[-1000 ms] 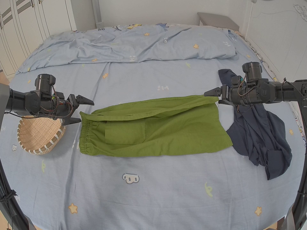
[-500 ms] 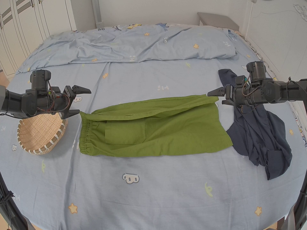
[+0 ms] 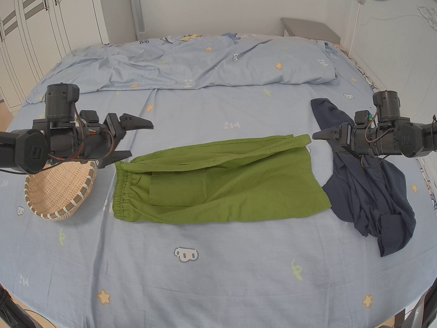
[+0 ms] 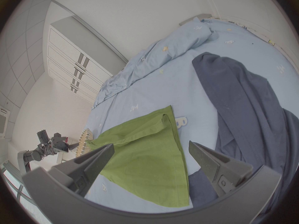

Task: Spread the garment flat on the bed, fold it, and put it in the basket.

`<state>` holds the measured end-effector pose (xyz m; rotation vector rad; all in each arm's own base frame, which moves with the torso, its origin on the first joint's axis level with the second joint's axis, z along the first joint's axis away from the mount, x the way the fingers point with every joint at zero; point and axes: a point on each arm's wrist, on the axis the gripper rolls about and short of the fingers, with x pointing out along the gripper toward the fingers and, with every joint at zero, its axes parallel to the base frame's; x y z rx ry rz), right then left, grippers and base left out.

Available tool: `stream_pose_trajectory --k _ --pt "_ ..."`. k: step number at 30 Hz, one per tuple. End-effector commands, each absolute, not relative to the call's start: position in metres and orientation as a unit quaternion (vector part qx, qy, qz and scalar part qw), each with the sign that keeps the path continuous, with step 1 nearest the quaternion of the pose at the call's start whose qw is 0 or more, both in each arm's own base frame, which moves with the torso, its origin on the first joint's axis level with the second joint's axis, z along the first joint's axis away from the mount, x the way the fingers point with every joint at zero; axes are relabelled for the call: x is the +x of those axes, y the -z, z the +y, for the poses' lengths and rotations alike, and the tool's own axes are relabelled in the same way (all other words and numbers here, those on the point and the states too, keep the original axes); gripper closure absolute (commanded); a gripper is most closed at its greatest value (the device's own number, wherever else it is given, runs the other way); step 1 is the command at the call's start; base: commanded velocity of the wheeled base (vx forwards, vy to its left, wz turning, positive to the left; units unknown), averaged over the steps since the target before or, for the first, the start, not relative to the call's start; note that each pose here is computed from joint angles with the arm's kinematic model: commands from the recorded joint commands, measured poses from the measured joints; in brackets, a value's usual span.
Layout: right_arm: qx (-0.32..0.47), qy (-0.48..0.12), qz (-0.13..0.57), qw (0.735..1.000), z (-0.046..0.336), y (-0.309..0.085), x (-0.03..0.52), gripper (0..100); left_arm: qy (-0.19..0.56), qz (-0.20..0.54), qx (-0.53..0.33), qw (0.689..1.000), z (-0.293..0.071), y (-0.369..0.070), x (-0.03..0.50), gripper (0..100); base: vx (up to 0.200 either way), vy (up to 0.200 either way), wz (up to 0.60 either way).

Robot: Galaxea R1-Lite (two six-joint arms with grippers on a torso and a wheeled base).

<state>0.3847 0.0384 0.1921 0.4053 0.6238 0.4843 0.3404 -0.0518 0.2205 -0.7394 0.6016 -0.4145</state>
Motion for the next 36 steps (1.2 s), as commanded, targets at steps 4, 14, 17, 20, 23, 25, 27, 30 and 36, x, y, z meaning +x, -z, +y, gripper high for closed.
stream_pose_trajectory --k 4,14,17,20,23,25,27,30,36 --pt "0.196 -0.232 0.272 0.913 0.030 -0.210 0.368 0 0.253 0.344 -0.320 0.845 -0.107 -0.201 0.319 0 0.000 0.000 0.00" --pt "0.196 -0.231 0.274 0.913 0.030 -0.207 0.370 0 0.266 0.373 -0.302 0.836 -0.120 -0.186 0.311 0 0.000 0.000 0.00" --pt "0.196 -0.231 0.274 0.913 0.030 -0.207 0.370 0 0.266 0.380 -0.298 0.835 -0.123 -0.180 0.315 0 0.000 0.000 0.00" --pt "0.196 -0.230 0.272 0.914 0.029 -0.208 0.370 0 0.246 0.404 -0.300 0.828 -0.125 -0.156 0.334 0 0.000 0.000 0.00" --pt "0.196 -0.226 0.268 0.916 0.026 -0.211 0.369 0 0.241 0.405 -0.303 0.828 -0.124 -0.150 0.345 0 0.000 0.000 0.00" --pt "0.196 -0.226 0.267 0.916 0.025 -0.211 0.369 0 0.236 0.409 -0.304 0.827 -0.125 -0.144 0.352 0 0.000 0.000 0.00" --pt "0.196 -0.226 0.266 0.916 0.025 -0.212 0.369 0 0.235 0.410 -0.304 0.827 -0.126 -0.141 0.358 0 0.000 0.000 0.00" --pt "0.196 -0.226 0.267 0.916 0.025 -0.211 0.369 0 0.238 0.389 -0.314 0.833 -0.129 -0.147 0.379 0 0.000 0.000 0.00" --pt "0.196 -0.225 0.268 0.916 0.025 -0.211 0.368 0 0.237 0.362 -0.323 0.842 -0.126 -0.152 0.407 0 0.000 0.000 0.00"
